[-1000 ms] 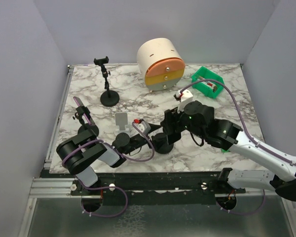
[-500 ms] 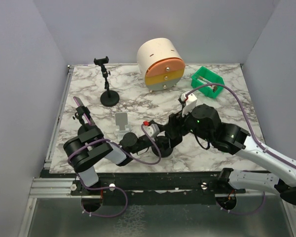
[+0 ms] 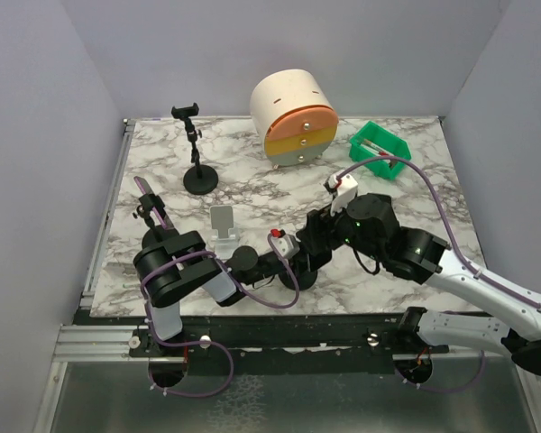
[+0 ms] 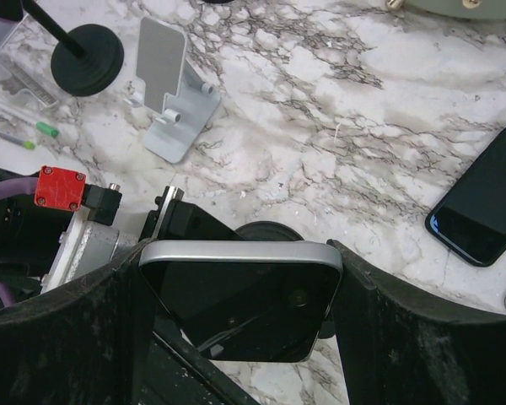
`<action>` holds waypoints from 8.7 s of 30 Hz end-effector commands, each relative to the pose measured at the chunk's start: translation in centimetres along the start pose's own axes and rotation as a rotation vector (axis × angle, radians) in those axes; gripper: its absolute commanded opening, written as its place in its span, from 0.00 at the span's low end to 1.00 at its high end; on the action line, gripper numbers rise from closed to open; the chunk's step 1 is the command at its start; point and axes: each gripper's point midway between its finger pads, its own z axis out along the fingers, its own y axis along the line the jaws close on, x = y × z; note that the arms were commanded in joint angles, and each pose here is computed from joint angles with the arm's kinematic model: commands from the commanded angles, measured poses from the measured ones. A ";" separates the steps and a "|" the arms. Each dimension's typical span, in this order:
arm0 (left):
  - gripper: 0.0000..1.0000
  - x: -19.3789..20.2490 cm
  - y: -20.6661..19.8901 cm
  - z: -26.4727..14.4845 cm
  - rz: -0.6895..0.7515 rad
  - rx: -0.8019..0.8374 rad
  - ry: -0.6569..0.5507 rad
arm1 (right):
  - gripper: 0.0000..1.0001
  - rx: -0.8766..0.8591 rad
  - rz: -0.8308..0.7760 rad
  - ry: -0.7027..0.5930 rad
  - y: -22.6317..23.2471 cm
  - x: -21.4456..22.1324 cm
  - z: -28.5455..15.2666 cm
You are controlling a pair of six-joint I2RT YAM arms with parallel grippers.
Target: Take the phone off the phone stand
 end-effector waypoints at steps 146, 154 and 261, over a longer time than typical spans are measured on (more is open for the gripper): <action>0.00 -9.0 -1.2 2.3 -0.142 0.276 -0.272 | 0.00 -0.697 0.092 -0.333 9.9 -4.8 -9.6; 0.00 -8.5 -0.8 2.6 -0.156 0.286 -0.260 | 0.00 -0.752 0.086 -0.361 10.4 -4.8 -10.7; 0.78 -12.4 0.9 -0.3 -0.341 -0.315 0.038 | 0.00 0.270 0.272 -0.255 -3.5 -5.1 0.9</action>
